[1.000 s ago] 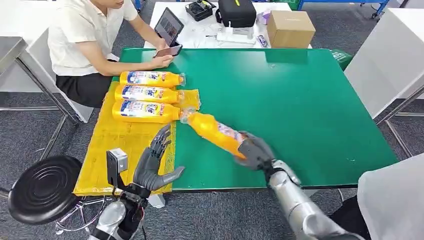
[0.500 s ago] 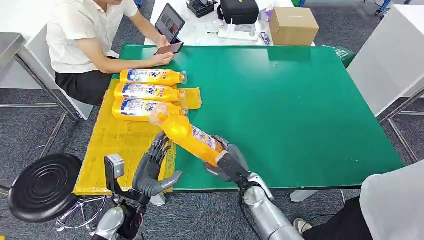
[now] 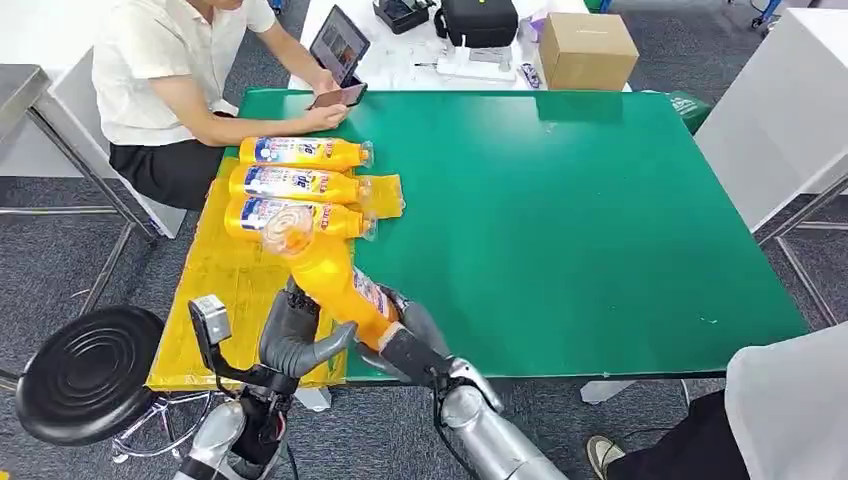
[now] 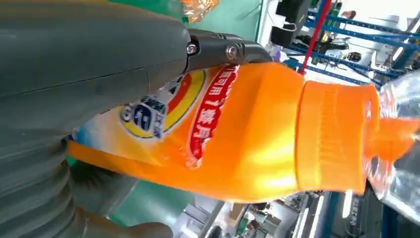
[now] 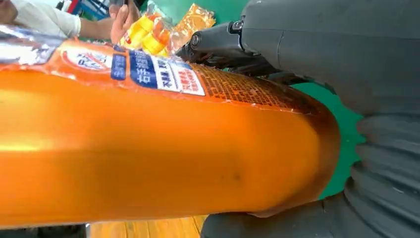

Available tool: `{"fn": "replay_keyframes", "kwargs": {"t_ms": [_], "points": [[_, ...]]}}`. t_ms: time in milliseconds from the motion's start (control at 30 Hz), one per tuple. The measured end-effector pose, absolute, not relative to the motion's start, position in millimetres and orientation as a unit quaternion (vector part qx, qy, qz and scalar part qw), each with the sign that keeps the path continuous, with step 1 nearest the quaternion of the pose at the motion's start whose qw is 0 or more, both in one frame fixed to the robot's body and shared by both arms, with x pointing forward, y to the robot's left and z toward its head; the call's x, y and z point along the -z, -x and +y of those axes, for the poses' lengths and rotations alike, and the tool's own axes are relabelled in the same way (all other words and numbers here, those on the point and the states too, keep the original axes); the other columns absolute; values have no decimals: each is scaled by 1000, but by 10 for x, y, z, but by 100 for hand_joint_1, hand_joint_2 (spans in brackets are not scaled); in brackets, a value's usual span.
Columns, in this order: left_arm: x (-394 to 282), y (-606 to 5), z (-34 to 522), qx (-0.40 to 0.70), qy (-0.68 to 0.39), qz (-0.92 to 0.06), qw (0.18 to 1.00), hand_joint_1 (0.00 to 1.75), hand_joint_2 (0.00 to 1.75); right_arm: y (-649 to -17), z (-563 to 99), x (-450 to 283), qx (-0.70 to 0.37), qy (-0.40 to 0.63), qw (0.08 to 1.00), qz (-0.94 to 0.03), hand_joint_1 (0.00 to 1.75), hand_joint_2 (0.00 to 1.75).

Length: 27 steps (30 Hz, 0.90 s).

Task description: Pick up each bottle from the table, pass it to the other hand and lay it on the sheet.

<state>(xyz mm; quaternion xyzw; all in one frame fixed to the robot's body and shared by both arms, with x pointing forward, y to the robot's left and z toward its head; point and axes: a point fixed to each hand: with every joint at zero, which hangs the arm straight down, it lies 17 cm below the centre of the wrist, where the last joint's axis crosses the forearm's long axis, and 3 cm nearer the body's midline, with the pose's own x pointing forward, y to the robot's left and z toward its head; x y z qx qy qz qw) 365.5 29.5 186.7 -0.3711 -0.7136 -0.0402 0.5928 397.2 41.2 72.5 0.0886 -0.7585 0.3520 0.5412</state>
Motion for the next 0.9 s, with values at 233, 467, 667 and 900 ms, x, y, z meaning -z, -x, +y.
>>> {"fn": "replay_keyframes", "kwargs": {"t_ms": [233,467,667,900], "points": [[-1910,-3687,290,24,387,-704,595,0,175,-3869,550,-667,-372,-97,536,-751,175,175],[-1910,-3703,261,40,382,-706,595,162,175,-3905,582,-649,-391,-94,530,-746,175,175],[-1900,-3748,233,51,379,-709,593,175,175,-3919,602,-655,-395,-98,530,-743,169,175],[-1908,-3720,234,63,400,-705,583,175,175,-3874,644,-647,-398,-119,533,-737,141,175]]}}
